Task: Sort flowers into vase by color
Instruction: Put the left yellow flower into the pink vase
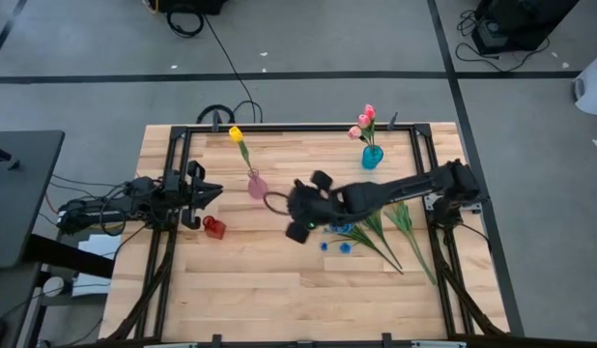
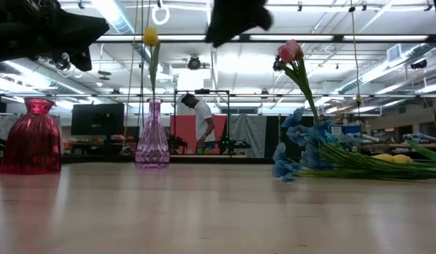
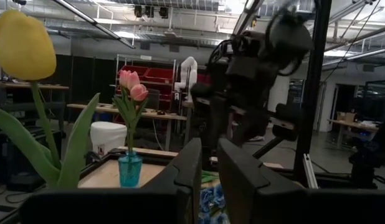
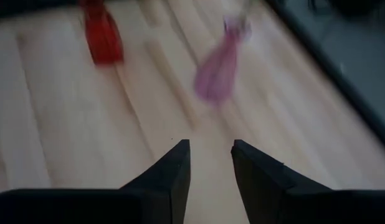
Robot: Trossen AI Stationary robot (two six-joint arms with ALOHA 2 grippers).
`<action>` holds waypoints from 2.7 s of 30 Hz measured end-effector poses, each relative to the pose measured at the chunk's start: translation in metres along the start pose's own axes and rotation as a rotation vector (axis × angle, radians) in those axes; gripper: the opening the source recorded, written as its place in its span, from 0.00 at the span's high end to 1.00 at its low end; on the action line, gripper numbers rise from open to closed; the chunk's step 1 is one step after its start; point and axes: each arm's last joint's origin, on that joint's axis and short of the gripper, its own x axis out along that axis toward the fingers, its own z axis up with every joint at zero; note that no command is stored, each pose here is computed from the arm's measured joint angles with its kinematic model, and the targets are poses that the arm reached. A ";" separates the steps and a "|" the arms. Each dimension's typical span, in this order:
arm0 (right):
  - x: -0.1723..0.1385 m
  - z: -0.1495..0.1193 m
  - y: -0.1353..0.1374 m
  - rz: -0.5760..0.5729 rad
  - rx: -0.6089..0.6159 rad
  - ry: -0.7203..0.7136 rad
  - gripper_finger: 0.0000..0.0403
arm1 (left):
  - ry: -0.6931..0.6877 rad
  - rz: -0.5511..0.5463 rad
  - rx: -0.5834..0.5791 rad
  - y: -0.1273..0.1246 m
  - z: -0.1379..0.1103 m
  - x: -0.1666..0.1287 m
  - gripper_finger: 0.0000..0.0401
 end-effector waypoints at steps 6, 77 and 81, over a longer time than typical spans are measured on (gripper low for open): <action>-0.028 -0.042 0.002 -0.116 0.084 0.294 0.70 | 0.001 0.000 0.000 0.000 0.000 0.000 0.86; -0.008 -0.242 -0.098 -0.178 0.609 0.981 0.99 | -0.003 0.001 0.004 0.000 0.000 0.000 0.86; -0.020 -0.208 -0.091 -0.109 0.607 0.874 0.99 | -0.002 0.004 0.004 0.000 0.000 0.000 0.86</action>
